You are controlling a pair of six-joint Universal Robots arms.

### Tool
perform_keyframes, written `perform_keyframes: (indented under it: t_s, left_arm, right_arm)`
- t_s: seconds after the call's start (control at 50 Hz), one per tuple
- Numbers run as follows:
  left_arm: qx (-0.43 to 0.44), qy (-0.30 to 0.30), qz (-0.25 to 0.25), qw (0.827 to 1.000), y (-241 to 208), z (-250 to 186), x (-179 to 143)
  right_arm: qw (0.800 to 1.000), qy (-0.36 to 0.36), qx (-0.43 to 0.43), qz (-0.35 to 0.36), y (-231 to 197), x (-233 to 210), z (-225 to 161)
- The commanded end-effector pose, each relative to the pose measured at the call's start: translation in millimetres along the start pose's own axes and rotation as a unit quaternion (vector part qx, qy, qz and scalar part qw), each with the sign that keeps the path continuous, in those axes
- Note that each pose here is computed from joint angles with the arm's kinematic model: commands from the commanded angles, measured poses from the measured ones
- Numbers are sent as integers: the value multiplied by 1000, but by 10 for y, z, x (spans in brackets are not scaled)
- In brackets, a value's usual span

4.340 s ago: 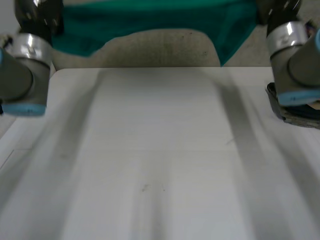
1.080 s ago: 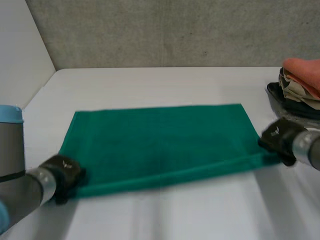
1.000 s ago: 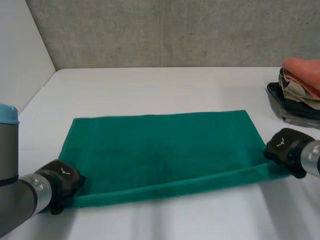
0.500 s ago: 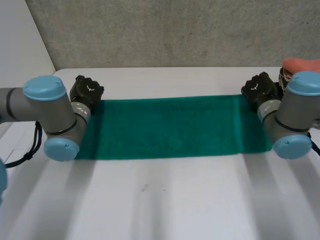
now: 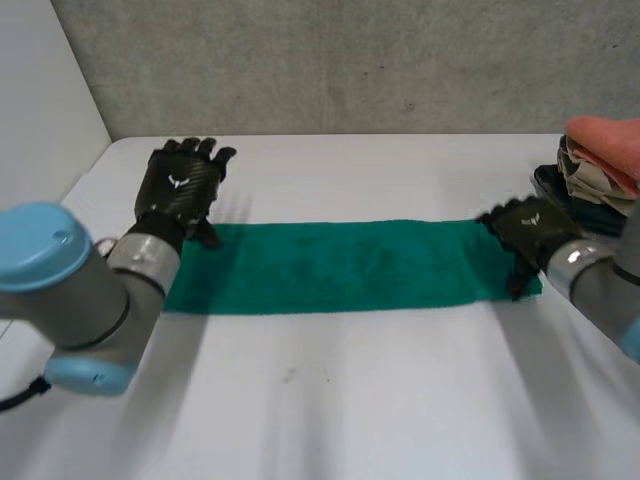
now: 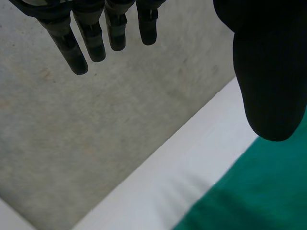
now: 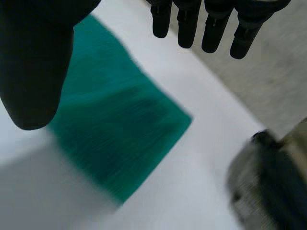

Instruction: Fold the laundry.

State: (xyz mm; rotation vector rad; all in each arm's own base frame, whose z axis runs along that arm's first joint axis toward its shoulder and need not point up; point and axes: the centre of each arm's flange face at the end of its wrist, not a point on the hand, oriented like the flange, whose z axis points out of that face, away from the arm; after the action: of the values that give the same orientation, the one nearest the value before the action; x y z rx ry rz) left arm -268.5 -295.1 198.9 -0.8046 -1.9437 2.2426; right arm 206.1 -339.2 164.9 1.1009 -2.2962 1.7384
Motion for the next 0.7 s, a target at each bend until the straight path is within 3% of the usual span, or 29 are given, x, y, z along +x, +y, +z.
perform_keyframes:
  t_s: [0.02, 0.26, 0.44, 0.56, 0.66, 0.7]
  left_arm:
    - [-2, 38, -77, 996, 46, -178, 62]
    - [-5, 39, -76, 996, 66, -185, 70]
    - [-6, 35, -77, 996, 77, -185, 49]
    - [-5, 33, -76, 997, 61, -189, 41]
    - [0, 29, -76, 997, 22, -197, 17]
    - [2, 27, -76, 997, 2, -209, 5]
  right_arm:
    - [999, -18, -27, 22, 255, 98, -39]
    - [1000, 4, -14, 17, 520, 155, 357]
    - [997, 68, -36, 29, 600, 634, 209]
    - [985, 151, -69, -55, 722, 1302, -37]
    - [975, 166, -90, -114, 762, 1432, -92]
    - [979, 153, -51, -123, 502, 1266, -72]
